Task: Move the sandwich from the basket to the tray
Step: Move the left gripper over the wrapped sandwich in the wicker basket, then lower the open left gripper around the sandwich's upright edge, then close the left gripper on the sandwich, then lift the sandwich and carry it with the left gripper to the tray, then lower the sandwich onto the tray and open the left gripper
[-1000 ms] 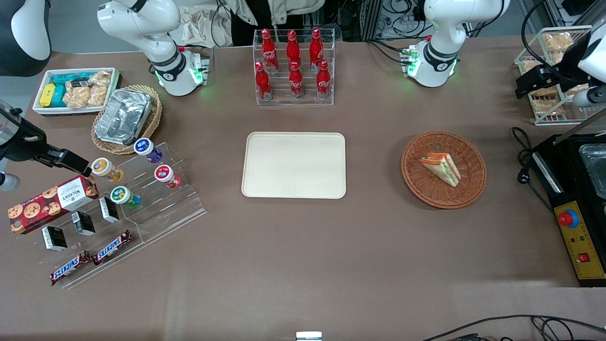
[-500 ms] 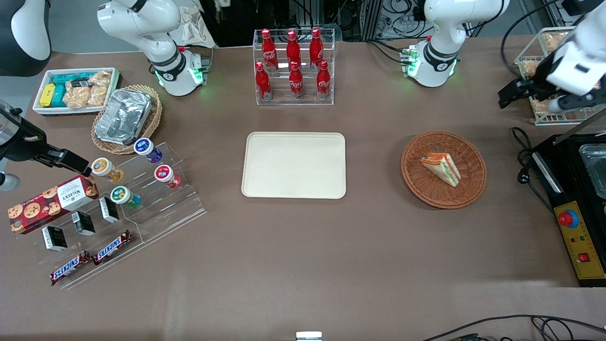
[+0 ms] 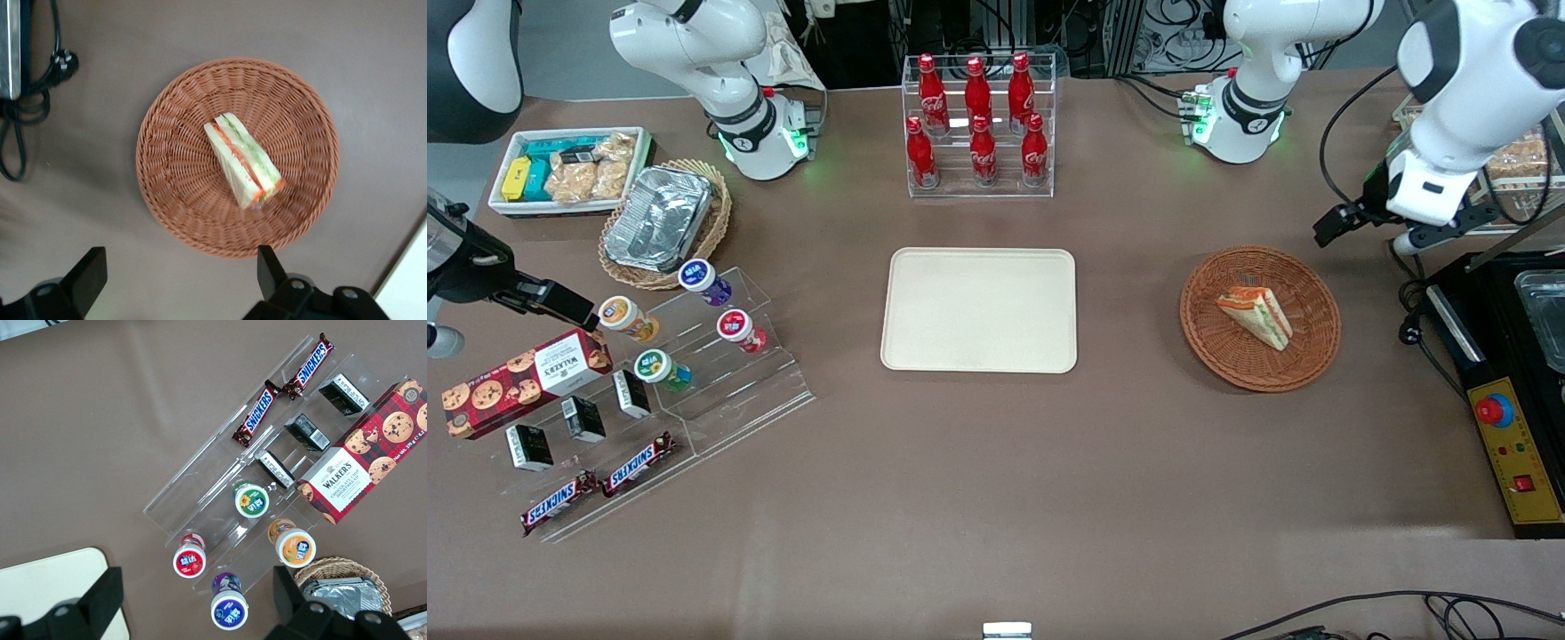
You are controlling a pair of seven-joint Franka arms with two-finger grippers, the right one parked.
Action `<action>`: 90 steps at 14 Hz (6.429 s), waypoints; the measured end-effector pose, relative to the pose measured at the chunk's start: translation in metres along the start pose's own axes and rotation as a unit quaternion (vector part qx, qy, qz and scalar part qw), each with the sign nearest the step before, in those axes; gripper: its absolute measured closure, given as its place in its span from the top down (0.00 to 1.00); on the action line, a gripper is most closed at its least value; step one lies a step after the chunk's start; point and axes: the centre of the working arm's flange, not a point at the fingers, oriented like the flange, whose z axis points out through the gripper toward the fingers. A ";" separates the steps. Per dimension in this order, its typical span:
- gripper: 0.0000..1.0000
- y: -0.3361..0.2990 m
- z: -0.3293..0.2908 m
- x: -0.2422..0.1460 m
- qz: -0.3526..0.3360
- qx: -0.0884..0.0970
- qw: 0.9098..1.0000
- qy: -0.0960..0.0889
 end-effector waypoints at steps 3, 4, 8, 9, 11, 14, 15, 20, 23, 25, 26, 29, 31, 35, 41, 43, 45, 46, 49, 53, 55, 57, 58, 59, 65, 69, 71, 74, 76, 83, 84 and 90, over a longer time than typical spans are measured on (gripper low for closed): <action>1.00 0.012 0.019 0.003 -0.094 -0.006 0.995 0.010; 1.00 0.020 0.028 0.004 -0.112 -0.008 0.994 0.012; 1.00 0.043 0.075 0.014 -0.166 -0.009 0.986 0.009; 1.00 0.045 0.084 0.017 -0.174 -0.009 0.985 0.007; 1.00 0.047 0.101 0.019 -0.192 -0.010 0.981 0.007; 1.00 0.044 0.129 0.012 -0.221 -0.029 0.974 0.027; 1.00 0.042 0.135 0.009 -0.232 -0.031 0.972 0.029; 1.00 0.049 0.144 0.002 -0.244 -0.030 0.969 0.026; 1.00 0.051 0.148 0.001 -0.247 -0.032 0.968 0.027; 1.00 0.053 0.150 -0.001 -0.251 -0.031 0.967 0.026; 1.00 0.054 0.151 -0.001 -0.251 -0.031 0.967 0.025; 1.00 0.058 0.156 -0.001 -0.250 -0.034 0.967 0.027; 1.00 0.065 0.163 -0.005 -0.247 -0.036 0.968 0.027; 0.98 0.073 0.172 -0.011 -0.237 -0.030 0.971 0.027; 0.99 0.074 0.174 -0.010 -0.224 -0.026 0.974 0.037; 0.96 0.073 0.177 -0.010 -0.215 -0.018 0.976 0.041; 0.90 0.072 0.181 -0.010 -0.216 -0.015 0.975 0.039; 0.78 0.071 0.182 -0.009 -0.219 -0.014 0.975 0.039; 0.63 0.070 0.181 -0.007 -0.230 -0.016 0.972 0.041; 0.29 0.072 0.166 0.002 -0.249 -0.006 0.968 0.037; 0.20 0.079 0.133 0.014 -0.253 0.024 0.967 0.022; 0.16 0.089 0.084 0.026 -0.254 0.051 0.966 0.011; 0.15 0.095 0.057 0.029 -0.252 0.059 0.966 0.009; 0.15 0.105 0.029 0.031 -0.248 0.063 0.967 0.010; 0.15 0.170 -0.085 0.000 -0.174 0.080 0.982 0.011; 0.15 0.210 -0.101 -0.044 -0.072 0.071 0.995 -0.025; 0.15 0.233 -0.097 -0.071 -0.028 0.063 0.997 -0.041; 0.15 0.265 -0.084 -0.103 0.026 0.047 0.997 -0.061; 0.15 0.293 -0.059 -0.120 0.057 0.028 0.996 -0.059; 0.15 0.355 0.055 -0.167 0.115 -0.045 0.991 -0.049; 0.15 0.361 0.070 -0.180 0.126 -0.056 0.989 -0.046; 0.15 0.373 0.136 -0.208 0.189 -0.063 0.980 -0.023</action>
